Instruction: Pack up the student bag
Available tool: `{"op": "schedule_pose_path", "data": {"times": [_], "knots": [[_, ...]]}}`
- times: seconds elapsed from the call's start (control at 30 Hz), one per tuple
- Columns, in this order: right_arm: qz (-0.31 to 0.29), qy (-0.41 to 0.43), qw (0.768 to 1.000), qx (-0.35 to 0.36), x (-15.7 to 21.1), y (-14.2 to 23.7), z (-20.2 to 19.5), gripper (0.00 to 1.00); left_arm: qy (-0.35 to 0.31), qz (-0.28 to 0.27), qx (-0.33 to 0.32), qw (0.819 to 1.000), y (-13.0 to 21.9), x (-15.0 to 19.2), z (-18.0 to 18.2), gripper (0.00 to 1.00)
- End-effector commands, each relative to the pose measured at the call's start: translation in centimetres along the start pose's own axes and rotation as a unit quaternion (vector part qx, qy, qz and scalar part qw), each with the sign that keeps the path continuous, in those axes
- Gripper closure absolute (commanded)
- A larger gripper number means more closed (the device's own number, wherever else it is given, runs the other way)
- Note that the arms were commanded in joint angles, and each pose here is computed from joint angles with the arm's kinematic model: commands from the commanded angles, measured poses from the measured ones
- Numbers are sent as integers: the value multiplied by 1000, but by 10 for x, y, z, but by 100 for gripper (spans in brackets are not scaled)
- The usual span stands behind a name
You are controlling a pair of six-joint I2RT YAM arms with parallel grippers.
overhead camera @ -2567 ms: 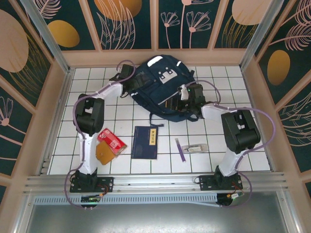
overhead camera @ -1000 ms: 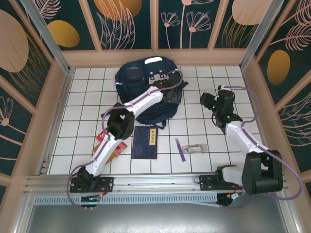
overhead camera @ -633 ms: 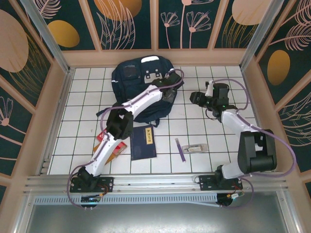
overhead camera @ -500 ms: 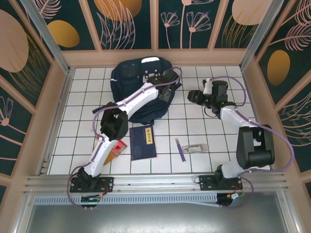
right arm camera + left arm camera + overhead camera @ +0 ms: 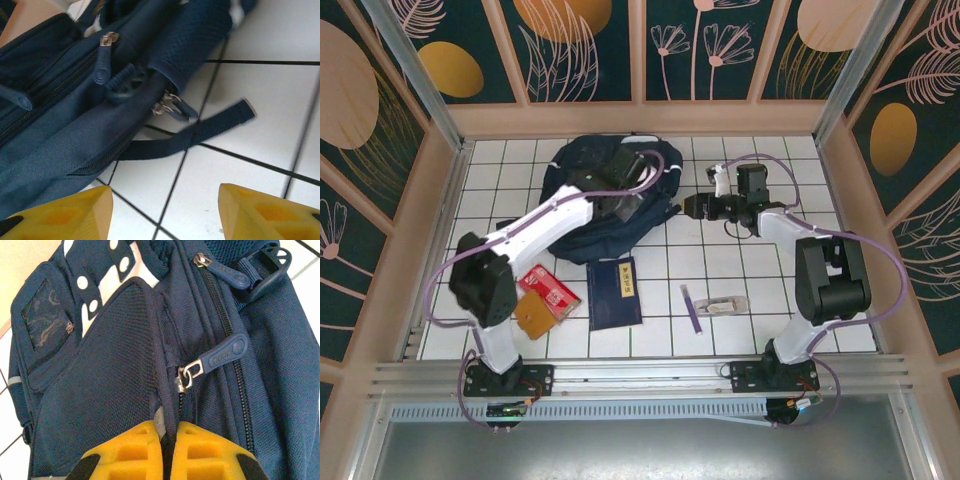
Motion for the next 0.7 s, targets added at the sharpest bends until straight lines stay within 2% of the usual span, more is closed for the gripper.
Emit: {"op": "schedule_pose_path", "data": {"times": [0.0, 0.1, 0.2, 0.43, 0.5, 0.67], "knots": [[-13, 83, 994, -66, -6, -6, 20, 42, -45, -215, 11, 976, 69, -71, 12, 100], [-3, 127, 989, -74, 5, -13, 26, 42, -18, -250, -15, 968, 86, -76, 26, 100], [9, 148, 984, -97, 18, -19, 34, 43, -11, -241, -26, 970, 86, -75, 34, 100], [10, 154, 979, -136, 33, -17, 50, 48, -15, -231, -6, 973, 79, -78, 28, 100], [6, 159, 978, -133, 33, -14, 51, 55, -18, -232, -4, 972, 78, -79, 28, 100], [-8, 183, 979, -92, 29, -7, 42, 94, -22, -229, -6, 973, 75, -79, 29, 100]]}}
Point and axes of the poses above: each hand's point on the last joint's axis, 136 mm out from that joint toward the fingers, its own y axis back along the fingers, its own z axis along the line the jaws close on, x = y × z, the point moved 1 cm from there along y, back along the fingers, and after that the axes turned 4 degrees about y, right-handed, at the moved point
